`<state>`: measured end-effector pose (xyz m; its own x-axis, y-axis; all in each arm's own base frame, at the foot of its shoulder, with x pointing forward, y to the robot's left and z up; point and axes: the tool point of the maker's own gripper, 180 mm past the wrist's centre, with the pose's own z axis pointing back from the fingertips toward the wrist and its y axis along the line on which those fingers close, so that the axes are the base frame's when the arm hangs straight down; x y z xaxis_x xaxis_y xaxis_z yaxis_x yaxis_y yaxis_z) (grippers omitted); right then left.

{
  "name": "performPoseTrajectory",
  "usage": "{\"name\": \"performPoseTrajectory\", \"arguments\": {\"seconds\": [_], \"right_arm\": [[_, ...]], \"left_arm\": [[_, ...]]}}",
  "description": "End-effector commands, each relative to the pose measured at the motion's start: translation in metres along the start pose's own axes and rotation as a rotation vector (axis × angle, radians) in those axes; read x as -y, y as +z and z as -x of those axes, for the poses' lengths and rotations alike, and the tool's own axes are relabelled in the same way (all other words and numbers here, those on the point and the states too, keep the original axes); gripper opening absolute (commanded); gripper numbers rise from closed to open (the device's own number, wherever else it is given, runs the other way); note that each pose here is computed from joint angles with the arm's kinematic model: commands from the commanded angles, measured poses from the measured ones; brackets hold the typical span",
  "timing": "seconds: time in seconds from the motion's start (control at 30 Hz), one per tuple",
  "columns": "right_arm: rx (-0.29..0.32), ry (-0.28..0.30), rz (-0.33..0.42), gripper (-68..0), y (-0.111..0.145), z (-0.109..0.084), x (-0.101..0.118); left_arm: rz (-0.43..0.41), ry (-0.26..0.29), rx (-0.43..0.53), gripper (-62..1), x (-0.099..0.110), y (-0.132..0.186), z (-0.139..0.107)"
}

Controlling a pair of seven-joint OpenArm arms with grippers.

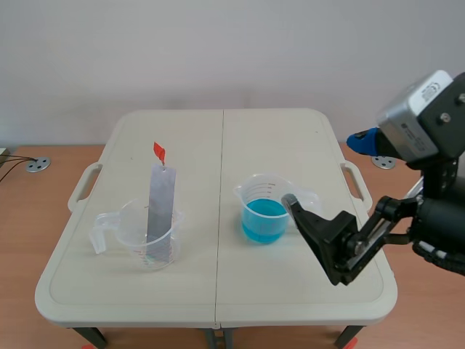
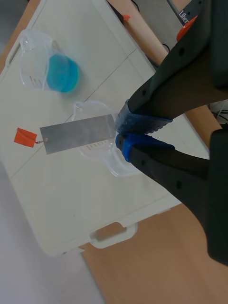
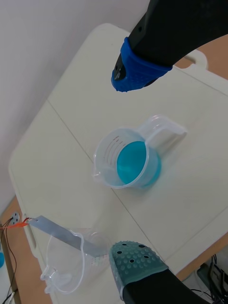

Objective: Hold the metal plate by the orange handle, dip it into the blue solution, take it out and point at it, then put the plate back in the beaker on the left.
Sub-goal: 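Lift the metal plate out of the left beaker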

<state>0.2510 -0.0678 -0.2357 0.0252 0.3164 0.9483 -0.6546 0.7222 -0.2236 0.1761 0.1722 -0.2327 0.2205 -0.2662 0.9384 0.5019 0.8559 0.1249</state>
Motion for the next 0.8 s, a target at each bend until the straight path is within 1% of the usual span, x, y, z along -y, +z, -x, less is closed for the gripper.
{"name": "performPoseTrajectory", "arguments": {"seconds": [0.0, 0.07, 0.17, 0.23, 0.4, 0.5, 0.67, 0.77], "right_arm": [[0.029, 0.018, -0.007, -1.2, -0.006, -0.010, 0.003], [0.045, 0.024, -0.027, -1.2, -0.014, -0.016, -0.001], [0.066, 0.029, -0.054, -1.2, -0.024, -0.020, -0.006], [0.072, 0.028, -0.069, -1.2, -0.032, -0.020, -0.008], [0.075, 0.020, -0.078, -1.2, -0.049, -0.015, -0.006], [0.079, 0.011, -0.080, -1.2, -0.058, -0.013, -0.005], [0.090, -0.012, -0.091, -1.3, -0.077, -0.012, -0.006], [0.091, -0.022, -0.122, -1.3, -0.088, -0.010, -0.013]], "left_arm": [[-0.025, 0.012, 0.017, -57.8, -0.001, 0.005, -0.004], [-0.044, 0.008, -0.007, -57.7, -0.003, 0.012, 0.002], [-0.057, -0.030, -0.045, -57.8, -0.002, 0.019, 0.011], [-0.059, -0.056, -0.070, -57.8, 0.001, 0.023, 0.017], [-0.045, -0.100, -0.140, -57.8, 0.009, 0.031, 0.032], [-0.033, -0.110, -0.160, -57.8, 0.014, 0.036, 0.037], [-0.024, -0.103, -0.166, -57.8, 0.018, 0.042, 0.039], [-0.027, -0.106, -0.164, -57.8, 0.016, 0.042, 0.039]]}}
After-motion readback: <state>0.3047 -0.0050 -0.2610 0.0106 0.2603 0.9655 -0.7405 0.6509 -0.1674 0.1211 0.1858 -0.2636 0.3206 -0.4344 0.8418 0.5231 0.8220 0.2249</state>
